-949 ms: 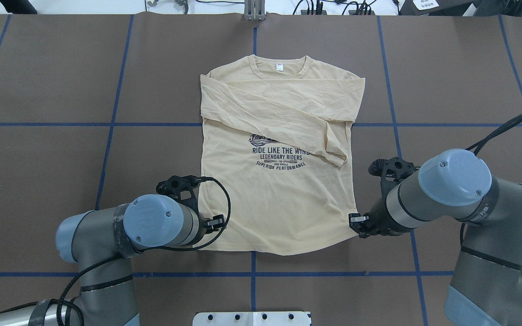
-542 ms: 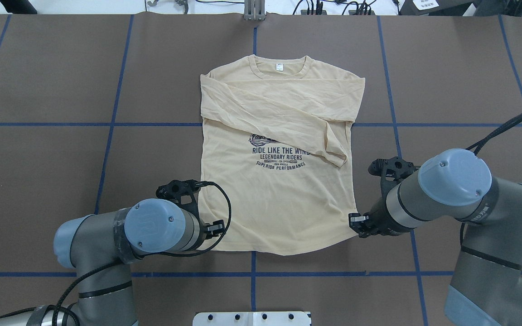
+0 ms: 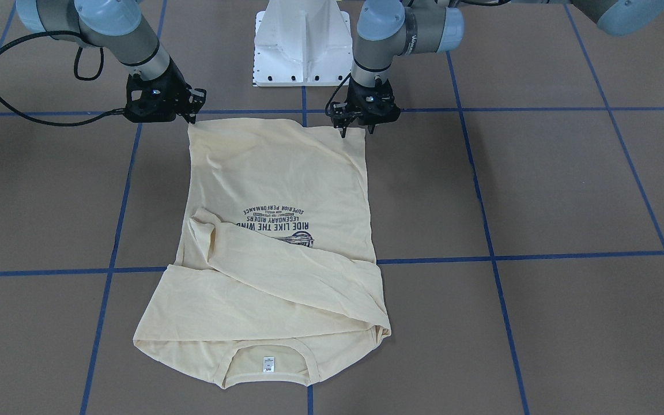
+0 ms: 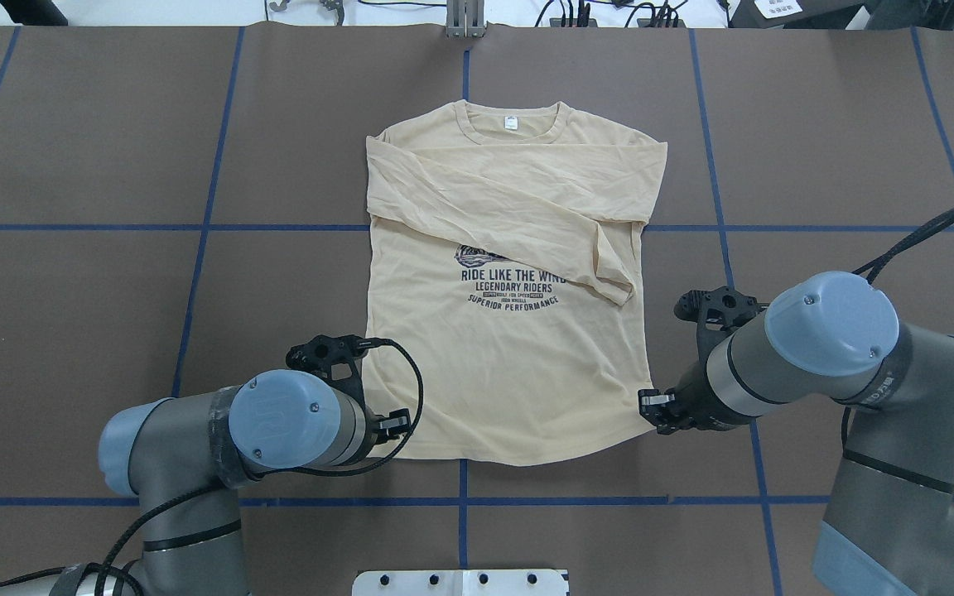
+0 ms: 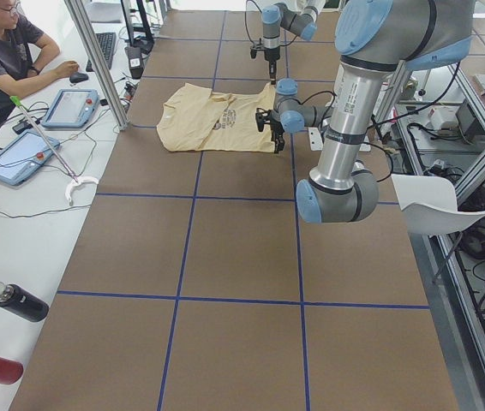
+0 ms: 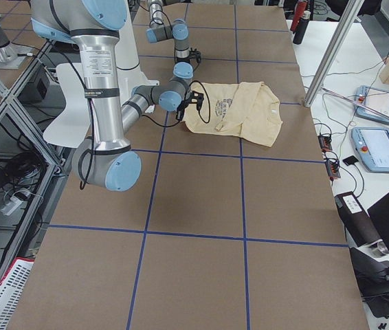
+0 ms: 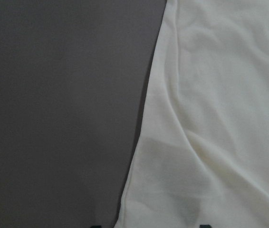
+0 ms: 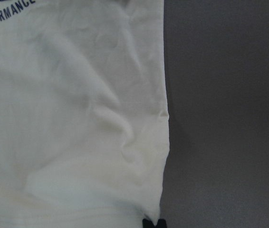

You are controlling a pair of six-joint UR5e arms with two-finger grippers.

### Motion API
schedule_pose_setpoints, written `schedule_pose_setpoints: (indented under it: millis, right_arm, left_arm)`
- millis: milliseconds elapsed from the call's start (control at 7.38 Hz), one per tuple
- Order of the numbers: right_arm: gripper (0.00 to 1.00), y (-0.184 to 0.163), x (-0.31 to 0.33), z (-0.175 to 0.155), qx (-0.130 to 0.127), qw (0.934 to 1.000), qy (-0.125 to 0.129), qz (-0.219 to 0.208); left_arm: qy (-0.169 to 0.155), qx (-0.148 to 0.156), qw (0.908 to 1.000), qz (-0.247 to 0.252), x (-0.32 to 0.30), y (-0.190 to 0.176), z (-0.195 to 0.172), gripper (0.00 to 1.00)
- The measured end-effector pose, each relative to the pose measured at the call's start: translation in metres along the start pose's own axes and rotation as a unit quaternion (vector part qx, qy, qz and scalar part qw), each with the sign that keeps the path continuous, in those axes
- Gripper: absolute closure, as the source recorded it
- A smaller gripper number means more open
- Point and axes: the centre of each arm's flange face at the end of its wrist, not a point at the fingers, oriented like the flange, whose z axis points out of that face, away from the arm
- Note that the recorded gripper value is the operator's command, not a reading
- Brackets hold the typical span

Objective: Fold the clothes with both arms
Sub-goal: 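Close both grippers on the bottom hem corners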

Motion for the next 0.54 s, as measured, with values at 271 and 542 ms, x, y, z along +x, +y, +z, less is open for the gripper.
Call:
schedule_pose_setpoints:
  millis: [271,542]
  right_arm:
    - [1.0,-0.0011,0.001,0.0,0.001,1.0,0.001,0.001]
    - [1.0,-0.0031,0.0028,-0.0007,0.002,1.0,0.002,0.003]
  left_arm:
    - [-0.003,0.0,1.0,0.0,-0.001,-0.0003,0.0027,0.25]
    - [-0.005,0.0,1.0,-0.001,-0.0015,-0.0004,0.004,0.37]
